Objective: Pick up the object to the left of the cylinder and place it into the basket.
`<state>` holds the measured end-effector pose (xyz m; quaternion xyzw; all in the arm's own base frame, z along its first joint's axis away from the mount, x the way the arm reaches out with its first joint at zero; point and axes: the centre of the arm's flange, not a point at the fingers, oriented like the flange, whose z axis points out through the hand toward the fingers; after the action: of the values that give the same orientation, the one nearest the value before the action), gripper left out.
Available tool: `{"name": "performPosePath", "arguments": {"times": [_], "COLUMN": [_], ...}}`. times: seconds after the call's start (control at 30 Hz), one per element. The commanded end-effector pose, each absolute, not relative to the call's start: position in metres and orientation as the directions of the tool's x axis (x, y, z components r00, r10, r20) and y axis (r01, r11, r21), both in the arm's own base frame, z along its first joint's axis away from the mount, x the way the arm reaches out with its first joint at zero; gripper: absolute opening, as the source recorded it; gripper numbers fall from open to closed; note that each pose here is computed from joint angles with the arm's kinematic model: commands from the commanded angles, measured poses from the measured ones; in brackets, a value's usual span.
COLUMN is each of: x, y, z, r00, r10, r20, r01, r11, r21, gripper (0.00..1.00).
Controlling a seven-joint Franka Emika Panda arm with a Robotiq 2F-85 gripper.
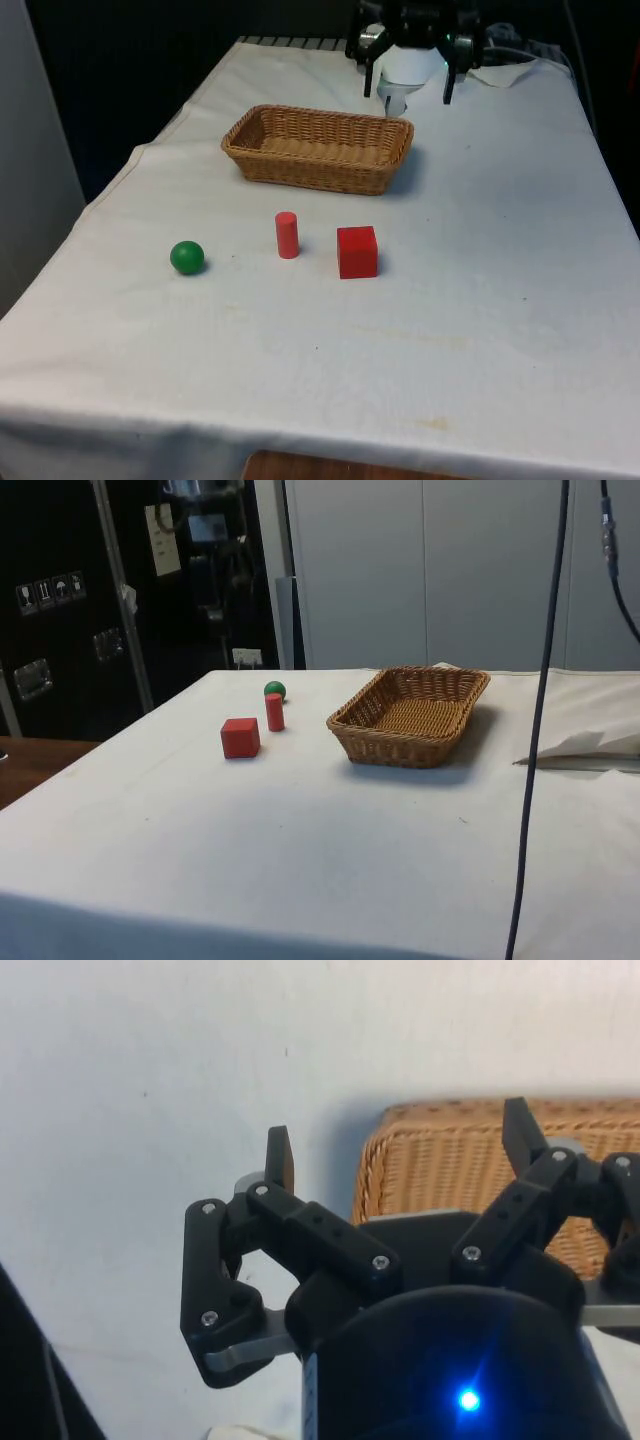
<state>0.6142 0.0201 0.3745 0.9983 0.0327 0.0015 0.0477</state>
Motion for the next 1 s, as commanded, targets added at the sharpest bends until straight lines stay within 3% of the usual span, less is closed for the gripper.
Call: {"name": "performPosePath", "arguments": {"times": [0.0, 0.97], "x": [0.617, 0.639], "y": [0.021, 0.020], "z": [0.368, 0.305], "r00": [0.997, 0.987], "r10": [0.070, 0.131], "r20": [0.014, 0.088], "r01": [0.068, 0.119], "r11": [-0.993, -0.984], "r21": [0.100, 0.131], "gripper": [1.00, 1.00]}}
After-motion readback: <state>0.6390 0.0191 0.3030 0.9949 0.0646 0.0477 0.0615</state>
